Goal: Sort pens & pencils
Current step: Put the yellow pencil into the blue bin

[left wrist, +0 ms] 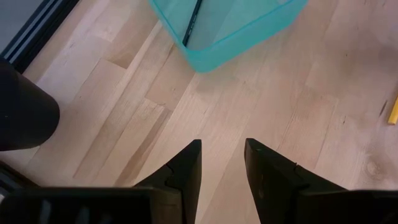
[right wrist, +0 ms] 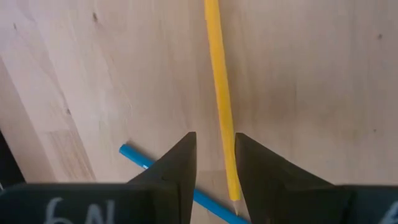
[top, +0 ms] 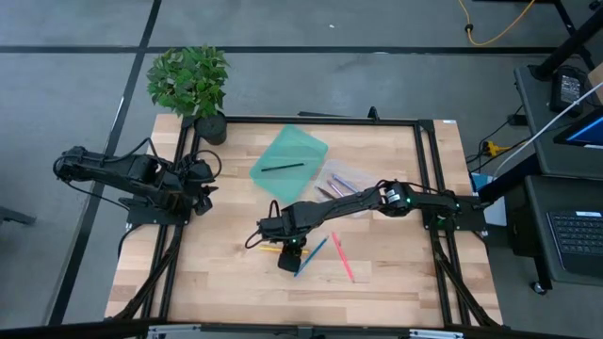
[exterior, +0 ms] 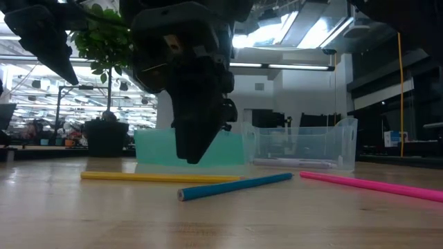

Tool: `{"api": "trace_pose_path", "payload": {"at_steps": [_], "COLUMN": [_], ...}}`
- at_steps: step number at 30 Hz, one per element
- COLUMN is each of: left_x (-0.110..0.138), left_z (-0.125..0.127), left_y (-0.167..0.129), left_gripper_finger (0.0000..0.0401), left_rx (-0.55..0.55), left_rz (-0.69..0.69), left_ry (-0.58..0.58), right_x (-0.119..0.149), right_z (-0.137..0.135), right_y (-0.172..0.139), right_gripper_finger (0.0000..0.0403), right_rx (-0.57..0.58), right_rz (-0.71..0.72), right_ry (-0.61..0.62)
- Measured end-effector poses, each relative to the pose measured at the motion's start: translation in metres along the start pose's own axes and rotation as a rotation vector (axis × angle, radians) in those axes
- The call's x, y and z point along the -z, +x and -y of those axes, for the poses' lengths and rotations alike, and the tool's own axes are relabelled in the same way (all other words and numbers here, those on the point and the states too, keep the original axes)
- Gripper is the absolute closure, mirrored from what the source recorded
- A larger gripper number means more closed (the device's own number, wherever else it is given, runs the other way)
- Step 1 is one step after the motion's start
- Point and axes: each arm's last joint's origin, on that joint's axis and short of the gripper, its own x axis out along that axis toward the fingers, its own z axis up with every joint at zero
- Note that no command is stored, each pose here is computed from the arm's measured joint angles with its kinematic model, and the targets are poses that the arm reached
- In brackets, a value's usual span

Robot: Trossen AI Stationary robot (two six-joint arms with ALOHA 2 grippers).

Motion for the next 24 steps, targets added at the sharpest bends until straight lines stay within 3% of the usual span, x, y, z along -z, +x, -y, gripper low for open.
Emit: {"api": "trace_pose_path", "payload": {"at_steps": [16,24], "left_x": [0.000,0.000], "left_z": [0.000,0.000], "left_y": [0.000,0.000], "left_gripper_finger": [0.0286,0.0286], "left_rx": [0.000,-0.001], "left_rz": [-0.001,-0.001], "left_ry": [0.001,0.008], "right_x": [-0.004,-0.006], "right_z": [0.000,0.004], "right_y": [0.003,0.021], "right_gripper_finger": [0.0292,0.0292], "right_rx": [0.020,0.030], "right_rz": [0.047,0.038], "right_ry": [0.011,-0.009]}}
